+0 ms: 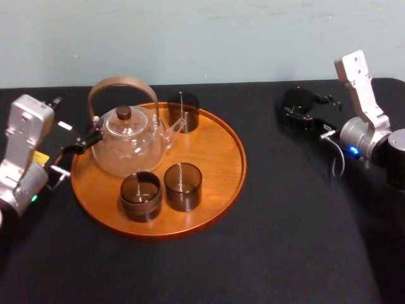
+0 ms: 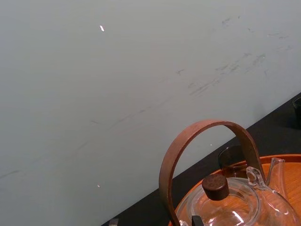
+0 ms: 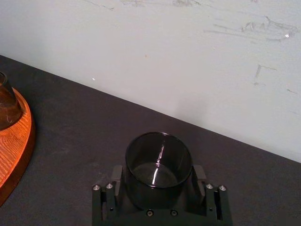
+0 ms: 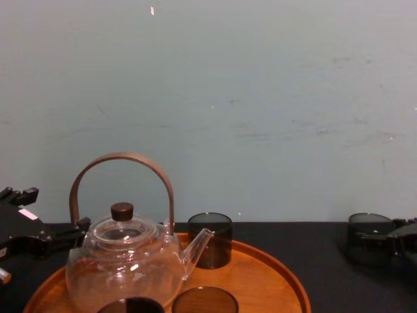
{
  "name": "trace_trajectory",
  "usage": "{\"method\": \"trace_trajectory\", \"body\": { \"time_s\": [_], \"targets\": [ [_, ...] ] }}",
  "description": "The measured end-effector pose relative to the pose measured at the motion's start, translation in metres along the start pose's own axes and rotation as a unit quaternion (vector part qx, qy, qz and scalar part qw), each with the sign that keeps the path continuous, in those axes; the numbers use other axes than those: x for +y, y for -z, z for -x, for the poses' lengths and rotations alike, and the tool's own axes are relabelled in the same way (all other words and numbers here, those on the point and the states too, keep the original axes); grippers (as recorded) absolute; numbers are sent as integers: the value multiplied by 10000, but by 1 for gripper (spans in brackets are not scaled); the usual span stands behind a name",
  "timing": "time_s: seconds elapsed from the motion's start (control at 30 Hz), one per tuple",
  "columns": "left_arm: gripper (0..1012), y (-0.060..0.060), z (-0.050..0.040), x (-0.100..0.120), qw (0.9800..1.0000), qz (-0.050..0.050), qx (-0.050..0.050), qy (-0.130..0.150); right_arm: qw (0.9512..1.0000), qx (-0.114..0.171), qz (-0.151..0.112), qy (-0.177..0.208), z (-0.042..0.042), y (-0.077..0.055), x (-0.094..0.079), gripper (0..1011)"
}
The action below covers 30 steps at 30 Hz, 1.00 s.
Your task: Pick up the glass from the table and place it on the tray.
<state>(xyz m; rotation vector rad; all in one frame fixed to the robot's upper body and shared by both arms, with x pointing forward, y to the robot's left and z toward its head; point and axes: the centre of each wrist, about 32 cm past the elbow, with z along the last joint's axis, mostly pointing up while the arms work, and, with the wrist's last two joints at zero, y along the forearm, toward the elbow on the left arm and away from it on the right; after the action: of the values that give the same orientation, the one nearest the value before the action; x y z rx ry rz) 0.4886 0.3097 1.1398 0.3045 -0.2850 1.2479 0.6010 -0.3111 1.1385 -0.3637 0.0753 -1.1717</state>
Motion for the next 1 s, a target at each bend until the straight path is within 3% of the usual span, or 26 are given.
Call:
{"method": "trace_trajectory", "body": {
  "time_s": [0.2,0.8,1.0],
  "targets": [
    [1010,0,0,0,10000,0,0,0,10000,3,-1,-1,0,0,0,824],
    [1009,0,0,0,10000,0,0,0,10000,18,-22,-49,-4,15,-1,704],
    [1010,0,0,0,10000,0,0,0,10000,26,-17,-73,-1,17,-8,533]
  ]
}}
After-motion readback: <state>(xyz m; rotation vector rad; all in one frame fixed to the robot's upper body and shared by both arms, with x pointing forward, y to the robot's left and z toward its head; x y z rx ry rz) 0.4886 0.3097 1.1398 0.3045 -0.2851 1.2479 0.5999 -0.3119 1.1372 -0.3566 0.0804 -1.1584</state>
